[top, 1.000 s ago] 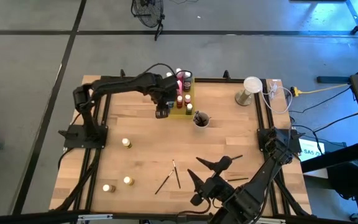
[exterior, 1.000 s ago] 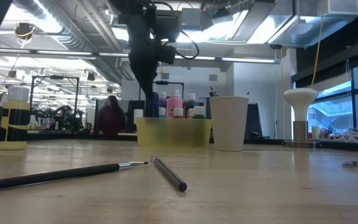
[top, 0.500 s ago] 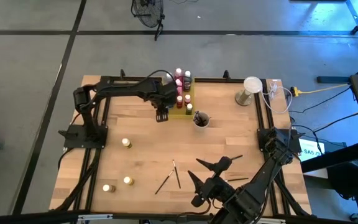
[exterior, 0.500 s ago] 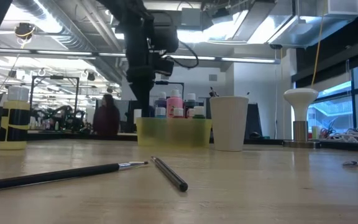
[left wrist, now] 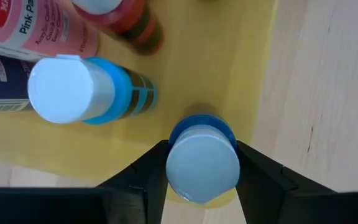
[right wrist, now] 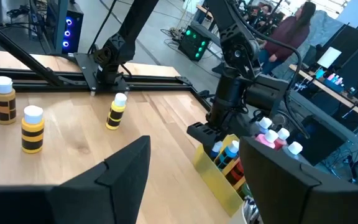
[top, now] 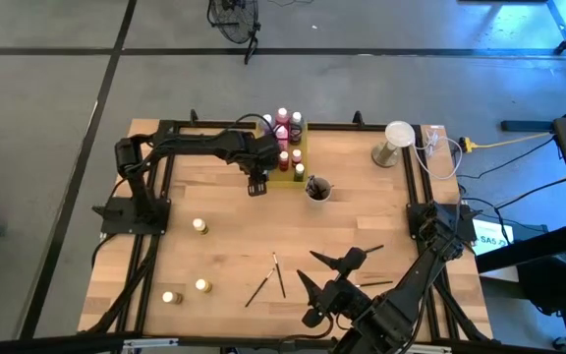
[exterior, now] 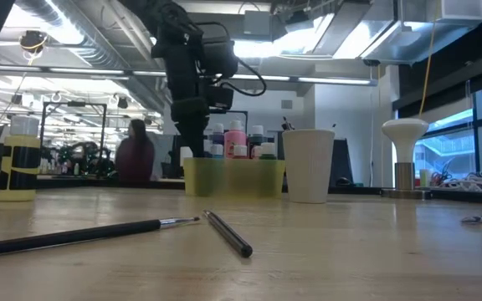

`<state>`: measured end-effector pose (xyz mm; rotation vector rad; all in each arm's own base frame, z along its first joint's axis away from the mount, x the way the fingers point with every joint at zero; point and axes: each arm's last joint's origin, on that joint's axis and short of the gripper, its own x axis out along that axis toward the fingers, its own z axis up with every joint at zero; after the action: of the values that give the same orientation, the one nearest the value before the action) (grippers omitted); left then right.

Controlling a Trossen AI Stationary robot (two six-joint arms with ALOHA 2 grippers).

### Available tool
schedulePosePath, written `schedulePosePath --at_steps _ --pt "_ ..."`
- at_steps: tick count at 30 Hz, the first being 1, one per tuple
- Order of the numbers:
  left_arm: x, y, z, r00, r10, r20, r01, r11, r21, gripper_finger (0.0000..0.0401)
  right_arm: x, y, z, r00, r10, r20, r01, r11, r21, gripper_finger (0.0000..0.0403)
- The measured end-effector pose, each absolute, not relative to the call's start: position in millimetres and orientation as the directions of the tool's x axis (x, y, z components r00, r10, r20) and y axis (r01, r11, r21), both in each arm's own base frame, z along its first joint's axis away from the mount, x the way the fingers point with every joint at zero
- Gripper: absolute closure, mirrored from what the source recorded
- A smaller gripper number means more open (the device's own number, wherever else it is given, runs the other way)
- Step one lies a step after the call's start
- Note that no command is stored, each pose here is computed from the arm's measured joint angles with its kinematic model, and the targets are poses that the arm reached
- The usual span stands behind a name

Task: Pick & Place Paint Supplies
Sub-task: Put the small dark blue paint bottle into the yellow bin

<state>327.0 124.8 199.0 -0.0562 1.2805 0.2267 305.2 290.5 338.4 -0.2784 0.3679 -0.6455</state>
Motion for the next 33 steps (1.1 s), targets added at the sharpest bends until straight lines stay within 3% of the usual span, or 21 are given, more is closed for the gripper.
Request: schedulePosePath --at_steps 14,24,33 --pt "325.5 124.8 196.0 0.247 0.133 -0.960 -0.200 0.976 0.084 0.0220 306.2 289.8 337.0 0.731 -0.617 -0.293 0.529 0.783 -0.328 0.0153" --pt "326.3 121.4 195.3 0.271 0.055 -0.961 -0.169 0.985 0.008 0.0191 306.1 290.0 336.2 0.727 -0.609 -0.317 0.531 0.792 -0.301 0.0153" --pt "326.4 121.6 195.2 0.265 0.072 -0.962 -0.179 0.984 0.024 0.0189 306.2 290.1 336.0 0.727 -0.608 -0.320 0.532 0.793 -0.298 0.0153"
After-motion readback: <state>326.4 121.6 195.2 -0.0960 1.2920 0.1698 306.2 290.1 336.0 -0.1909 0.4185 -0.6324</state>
